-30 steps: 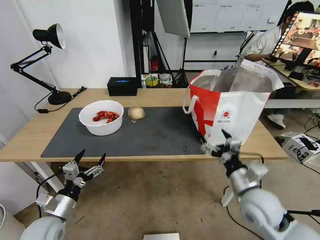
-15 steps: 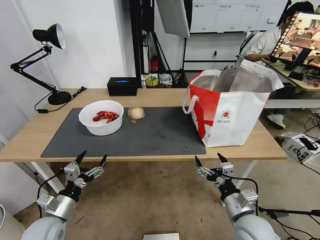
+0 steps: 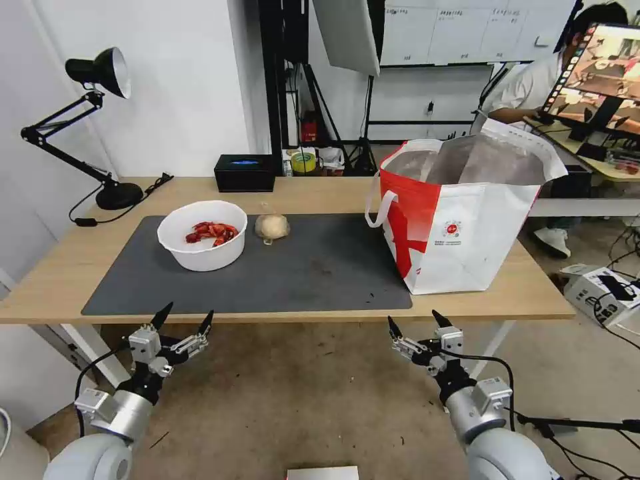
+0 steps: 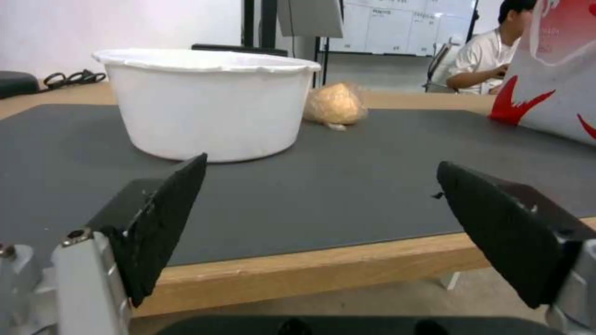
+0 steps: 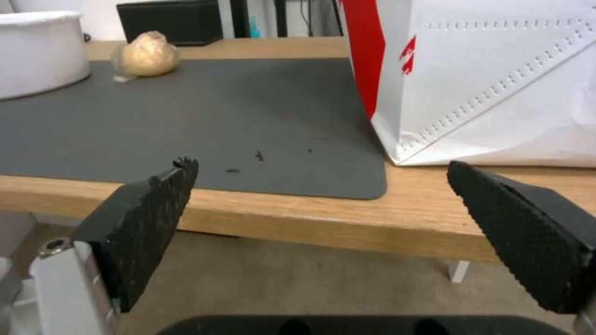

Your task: Pick up the trash from the table and place it into the takeout bag.

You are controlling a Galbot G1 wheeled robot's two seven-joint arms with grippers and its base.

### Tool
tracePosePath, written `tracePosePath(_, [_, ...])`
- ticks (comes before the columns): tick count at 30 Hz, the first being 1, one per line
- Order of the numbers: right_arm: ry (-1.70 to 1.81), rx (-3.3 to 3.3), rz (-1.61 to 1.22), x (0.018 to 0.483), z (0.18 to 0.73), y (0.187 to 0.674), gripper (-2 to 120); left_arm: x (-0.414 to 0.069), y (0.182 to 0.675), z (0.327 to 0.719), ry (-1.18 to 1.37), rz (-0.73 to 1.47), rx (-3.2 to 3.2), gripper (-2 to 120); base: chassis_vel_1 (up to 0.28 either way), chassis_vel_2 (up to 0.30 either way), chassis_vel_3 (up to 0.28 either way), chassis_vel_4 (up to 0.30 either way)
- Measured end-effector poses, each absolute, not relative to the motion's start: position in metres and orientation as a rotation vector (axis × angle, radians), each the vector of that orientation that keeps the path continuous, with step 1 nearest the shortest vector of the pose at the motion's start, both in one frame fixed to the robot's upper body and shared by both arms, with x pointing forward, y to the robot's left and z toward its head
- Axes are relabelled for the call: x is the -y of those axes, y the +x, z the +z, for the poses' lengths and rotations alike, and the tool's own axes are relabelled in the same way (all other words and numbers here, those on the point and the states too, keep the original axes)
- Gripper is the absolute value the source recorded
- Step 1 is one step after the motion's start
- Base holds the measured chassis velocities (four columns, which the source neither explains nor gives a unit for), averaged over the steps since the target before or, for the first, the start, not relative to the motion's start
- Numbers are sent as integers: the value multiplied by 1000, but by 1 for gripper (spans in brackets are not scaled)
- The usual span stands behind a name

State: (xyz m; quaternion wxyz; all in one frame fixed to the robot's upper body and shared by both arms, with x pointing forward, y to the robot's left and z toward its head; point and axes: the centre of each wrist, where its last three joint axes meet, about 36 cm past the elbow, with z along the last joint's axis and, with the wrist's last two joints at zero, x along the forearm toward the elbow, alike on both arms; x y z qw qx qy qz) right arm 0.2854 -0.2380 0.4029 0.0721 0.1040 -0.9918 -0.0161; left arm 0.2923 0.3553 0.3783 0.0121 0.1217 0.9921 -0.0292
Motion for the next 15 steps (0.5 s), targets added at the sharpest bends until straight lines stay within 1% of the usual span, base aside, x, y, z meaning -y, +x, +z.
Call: tracePosePath(15, [359, 2993, -61, 242, 398, 288, 100, -355, 294, 379, 387, -91, -3088, 100, 0, 0, 0, 0])
